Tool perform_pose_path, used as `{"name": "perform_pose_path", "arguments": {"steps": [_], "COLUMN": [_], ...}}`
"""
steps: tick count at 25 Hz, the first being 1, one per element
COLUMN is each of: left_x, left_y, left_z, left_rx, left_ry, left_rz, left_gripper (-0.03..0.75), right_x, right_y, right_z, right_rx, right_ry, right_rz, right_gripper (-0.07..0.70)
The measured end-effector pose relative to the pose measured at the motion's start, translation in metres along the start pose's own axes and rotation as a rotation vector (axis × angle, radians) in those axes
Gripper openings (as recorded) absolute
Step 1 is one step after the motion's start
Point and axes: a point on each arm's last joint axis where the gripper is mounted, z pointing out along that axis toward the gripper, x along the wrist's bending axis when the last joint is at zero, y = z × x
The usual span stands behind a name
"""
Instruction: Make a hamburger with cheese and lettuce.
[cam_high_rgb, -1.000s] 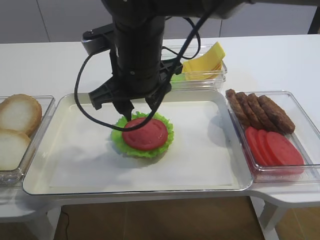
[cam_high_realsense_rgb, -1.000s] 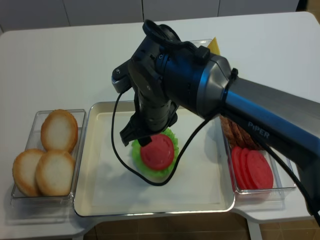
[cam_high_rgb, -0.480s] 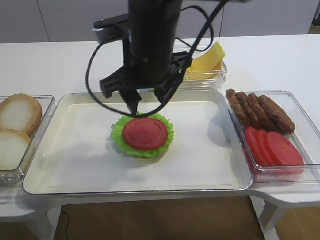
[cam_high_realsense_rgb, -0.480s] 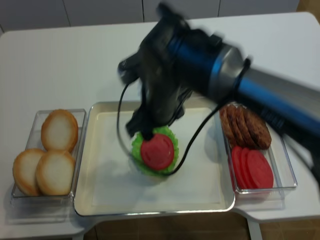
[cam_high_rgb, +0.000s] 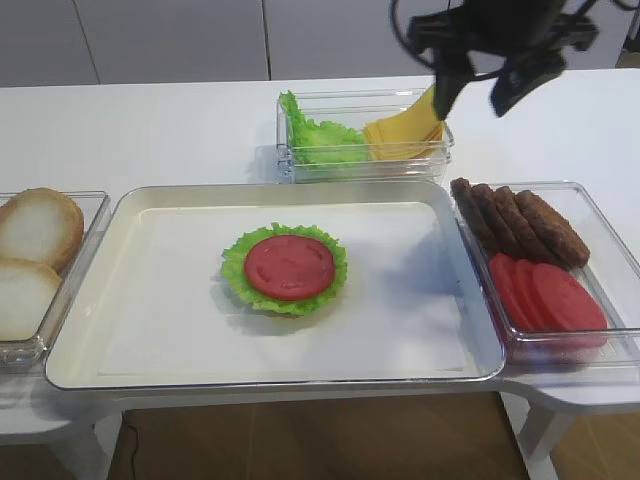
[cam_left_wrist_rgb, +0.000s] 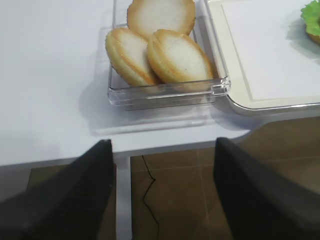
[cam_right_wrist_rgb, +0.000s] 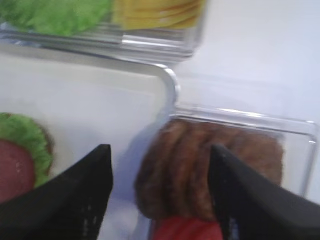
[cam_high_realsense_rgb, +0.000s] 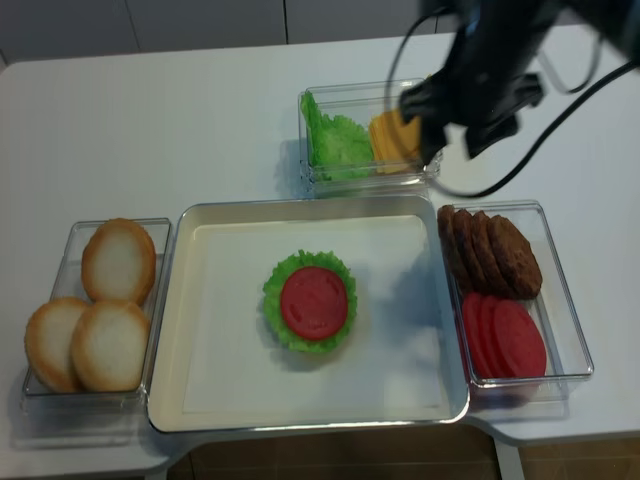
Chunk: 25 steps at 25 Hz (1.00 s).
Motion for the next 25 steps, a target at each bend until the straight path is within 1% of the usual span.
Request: {"name": "perform_pose_path", "arguments": {"steps": [2,4,6,8,11,15,18,21,24,25], "left_x": [0.0,0.0,0.0,0.0,0.0,0.0,0.0,0.0,0.0,0.0], "left_y": [0.0,0.0,0.0,0.0,0.0,0.0,0.0,0.0,0.0,0.0], "left_z": [0.0,0.0,0.0,0.0,0.0,0.0,0.0,0.0,0.0,0.0], "left_rx": [0.0,0.0,0.0,0.0,0.0,0.0,0.0,0.0,0.0,0.0], "left_ry": [0.0,0.0,0.0,0.0,0.0,0.0,0.0,0.0,0.0,0.0], "left_rz": [0.0,0.0,0.0,0.0,0.0,0.0,0.0,0.0,0.0,0.0], "left_gripper": [0.468,0.468,0.468,0.468,0.468,0.468,0.468,0.468,0.468,0.468], "right_x": [-0.029,-0.05,-0.066,-0.073,-0.071,-0.066,-0.062,-0.059,-0.056,-0.055], "right_y": [-0.002,-0.008,-0.021,-0.036,-0.065,-0.108,-0.145,-0.185,-0.22,-0.231], "right_z": [-0.012,-0.022,-0.031,-0.039,-0.051,-0.077,-0.096,-0.117,-0.129,-0.129], "right_rx": [-0.022,-0.033,-0.036,-0.034,-0.031,-0.076,-0.133,-0.224,-0.3,-0.312], "right_ry": [-0.022,-0.036,-0.052,-0.062,-0.073,-0.07,-0.076,-0.078,-0.075,-0.074], "right_rz": [0.076,0.135,0.182,0.203,0.202,0.196,0.187,0.175,0.165,0.164], "right_gripper": [0.447,0.442,0.439,0.438,0.436,0.436,0.436,0.436,0.436,0.436]}}
